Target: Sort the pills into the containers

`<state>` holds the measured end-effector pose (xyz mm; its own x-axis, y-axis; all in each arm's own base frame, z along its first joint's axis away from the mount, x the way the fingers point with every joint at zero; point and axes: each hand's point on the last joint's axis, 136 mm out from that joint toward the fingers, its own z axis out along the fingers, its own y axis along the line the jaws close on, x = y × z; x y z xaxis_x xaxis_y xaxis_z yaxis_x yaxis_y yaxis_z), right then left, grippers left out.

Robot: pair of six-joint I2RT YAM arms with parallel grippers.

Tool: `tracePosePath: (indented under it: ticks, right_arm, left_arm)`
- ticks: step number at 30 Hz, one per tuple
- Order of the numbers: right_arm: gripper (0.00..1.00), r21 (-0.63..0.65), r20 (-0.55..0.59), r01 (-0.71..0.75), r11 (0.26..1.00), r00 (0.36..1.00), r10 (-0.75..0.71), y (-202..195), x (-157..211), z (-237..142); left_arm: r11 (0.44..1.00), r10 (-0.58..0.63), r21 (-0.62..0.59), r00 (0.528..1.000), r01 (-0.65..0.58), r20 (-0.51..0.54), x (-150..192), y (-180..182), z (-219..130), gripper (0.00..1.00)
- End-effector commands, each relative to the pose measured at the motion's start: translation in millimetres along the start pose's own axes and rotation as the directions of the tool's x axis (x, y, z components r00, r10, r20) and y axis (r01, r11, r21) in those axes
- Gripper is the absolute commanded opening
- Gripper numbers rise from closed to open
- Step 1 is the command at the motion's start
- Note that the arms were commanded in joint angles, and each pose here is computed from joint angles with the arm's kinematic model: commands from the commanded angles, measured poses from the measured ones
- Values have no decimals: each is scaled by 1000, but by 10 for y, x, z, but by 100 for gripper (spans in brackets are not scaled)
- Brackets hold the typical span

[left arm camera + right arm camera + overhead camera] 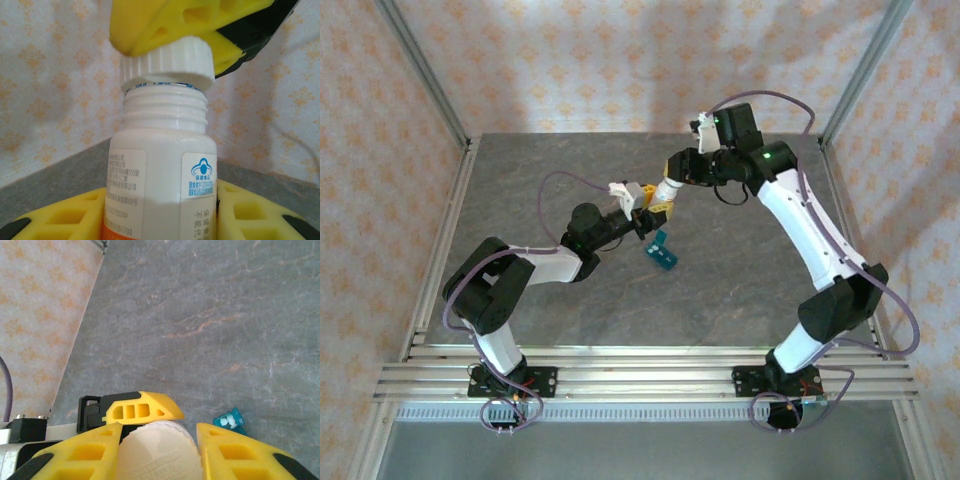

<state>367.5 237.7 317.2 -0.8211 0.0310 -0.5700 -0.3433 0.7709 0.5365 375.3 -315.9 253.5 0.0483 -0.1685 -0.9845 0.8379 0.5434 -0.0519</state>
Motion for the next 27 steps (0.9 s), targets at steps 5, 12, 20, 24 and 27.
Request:
tracePosePath:
  ticks: [5,12,20,24,27]
  right_arm:
    - [30,-15,84,-6,1000,996,7,23,-84,-81]
    - [30,-45,56,-27,999,998,29,16,29,31]
    - [30,-57,28,-10,998,1000,11,90,154,135]
    - [30,-66,20,0,998,1000,2,137,198,155]
    - [30,-69,15,3,998,1000,-2,158,224,158]
  left_arm:
    - [1000,23,6,992,-24,127,-464,-15,28,0]
    - [1000,18,8,990,-19,139,-519,-14,43,0]
    - [1000,11,10,990,-13,140,-519,-10,61,0]
    - [1000,10,8,990,-11,139,-511,-3,65,0]
    - [1000,9,7,991,-10,135,-492,1,70,0]
